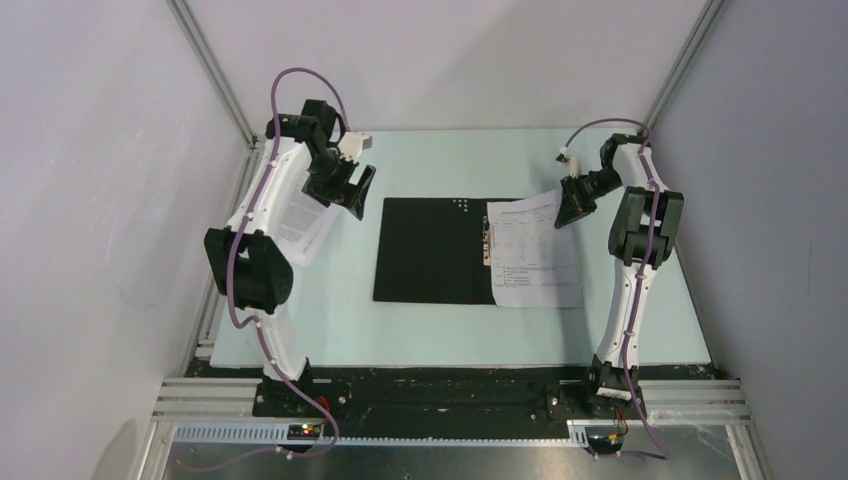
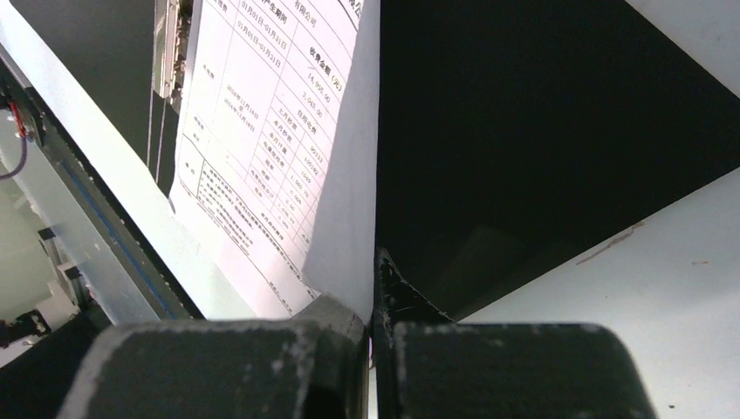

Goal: Put the files into the folder

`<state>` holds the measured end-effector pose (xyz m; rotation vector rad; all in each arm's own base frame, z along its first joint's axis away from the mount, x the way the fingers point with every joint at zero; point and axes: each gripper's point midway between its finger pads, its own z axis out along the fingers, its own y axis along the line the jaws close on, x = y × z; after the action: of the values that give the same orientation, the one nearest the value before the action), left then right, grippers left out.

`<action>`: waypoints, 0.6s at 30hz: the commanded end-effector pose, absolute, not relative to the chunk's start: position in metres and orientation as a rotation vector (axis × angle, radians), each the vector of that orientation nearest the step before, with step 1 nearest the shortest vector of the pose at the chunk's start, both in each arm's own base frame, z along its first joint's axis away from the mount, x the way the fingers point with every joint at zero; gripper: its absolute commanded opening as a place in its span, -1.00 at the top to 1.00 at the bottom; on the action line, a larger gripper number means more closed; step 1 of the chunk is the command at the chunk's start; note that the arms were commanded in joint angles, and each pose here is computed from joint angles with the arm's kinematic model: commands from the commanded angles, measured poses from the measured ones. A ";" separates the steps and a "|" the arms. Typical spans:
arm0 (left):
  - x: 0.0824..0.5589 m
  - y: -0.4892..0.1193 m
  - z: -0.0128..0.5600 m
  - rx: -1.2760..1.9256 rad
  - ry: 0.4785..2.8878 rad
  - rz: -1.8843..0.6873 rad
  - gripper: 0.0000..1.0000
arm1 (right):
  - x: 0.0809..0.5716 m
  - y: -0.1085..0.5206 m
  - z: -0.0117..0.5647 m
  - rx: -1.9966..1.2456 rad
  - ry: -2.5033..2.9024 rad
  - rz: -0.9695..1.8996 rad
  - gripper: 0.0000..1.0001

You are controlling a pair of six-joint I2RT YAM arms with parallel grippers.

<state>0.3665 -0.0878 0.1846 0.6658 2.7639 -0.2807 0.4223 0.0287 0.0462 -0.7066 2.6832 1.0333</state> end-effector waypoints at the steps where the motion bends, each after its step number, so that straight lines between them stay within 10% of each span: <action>1: 0.366 -0.088 0.199 0.634 2.720 -0.286 -0.93 | 0.435 0.033 0.057 -0.612 2.657 1.063 1.00; 18: 0.364 -0.092 0.195 0.636 2.731 -0.321 -0.91 | 0.445 0.042 0.060 -0.455 2.644 1.159 1.00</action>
<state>0.3631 -0.0885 0.1804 0.6585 2.7817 -0.2932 0.4393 0.0314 0.0483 -0.4279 2.6909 1.1375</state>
